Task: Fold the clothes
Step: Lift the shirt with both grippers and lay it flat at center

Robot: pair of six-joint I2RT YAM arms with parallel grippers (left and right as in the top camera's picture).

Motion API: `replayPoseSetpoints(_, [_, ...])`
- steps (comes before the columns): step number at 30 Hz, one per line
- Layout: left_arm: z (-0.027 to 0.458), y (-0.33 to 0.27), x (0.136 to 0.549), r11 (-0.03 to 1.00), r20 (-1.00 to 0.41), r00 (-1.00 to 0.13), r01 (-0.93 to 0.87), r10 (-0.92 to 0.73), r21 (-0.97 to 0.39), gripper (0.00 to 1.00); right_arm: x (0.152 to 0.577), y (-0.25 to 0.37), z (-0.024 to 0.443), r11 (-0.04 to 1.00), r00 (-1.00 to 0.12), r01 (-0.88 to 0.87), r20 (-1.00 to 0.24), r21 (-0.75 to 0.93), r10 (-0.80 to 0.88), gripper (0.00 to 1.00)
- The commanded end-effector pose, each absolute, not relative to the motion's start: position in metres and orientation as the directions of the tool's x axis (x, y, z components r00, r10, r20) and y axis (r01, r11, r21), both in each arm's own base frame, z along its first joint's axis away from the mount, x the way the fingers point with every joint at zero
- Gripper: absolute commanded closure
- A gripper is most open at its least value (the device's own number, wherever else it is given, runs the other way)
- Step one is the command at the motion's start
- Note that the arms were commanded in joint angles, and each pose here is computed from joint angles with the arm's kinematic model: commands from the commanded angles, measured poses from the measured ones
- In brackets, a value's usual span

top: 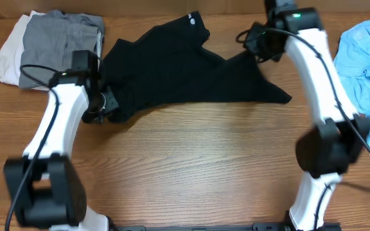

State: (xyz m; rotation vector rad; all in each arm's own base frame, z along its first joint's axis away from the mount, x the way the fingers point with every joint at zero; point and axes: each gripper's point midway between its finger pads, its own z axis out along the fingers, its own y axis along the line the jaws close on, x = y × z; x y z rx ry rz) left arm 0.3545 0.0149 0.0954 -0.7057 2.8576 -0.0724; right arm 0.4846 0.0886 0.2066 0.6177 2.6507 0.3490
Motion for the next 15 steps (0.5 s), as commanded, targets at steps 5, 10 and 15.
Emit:
replayPoseSetpoints(5, [0.241,0.011,0.333,0.916,-0.483,-0.779,-0.352,-0.4,-0.191,0.96,0.407,0.064,0.368,0.853,-0.66,0.295,-0.554,0.43,0.507,0.96])
replayPoseSetpoints(10, [0.345,-0.015,0.298,0.944,-0.665,-0.671,-0.208,-0.328,-0.256,0.96,0.345,0.055,0.438,0.843,-0.552,0.208,-0.652,0.496,0.52,0.96])
replayPoseSetpoints(15, [0.435,-0.042,0.247,0.95,-0.786,-0.552,-0.037,-0.277,-0.309,0.96,0.275,0.044,0.495,0.829,-0.427,0.113,-0.726,0.548,0.539,0.96])
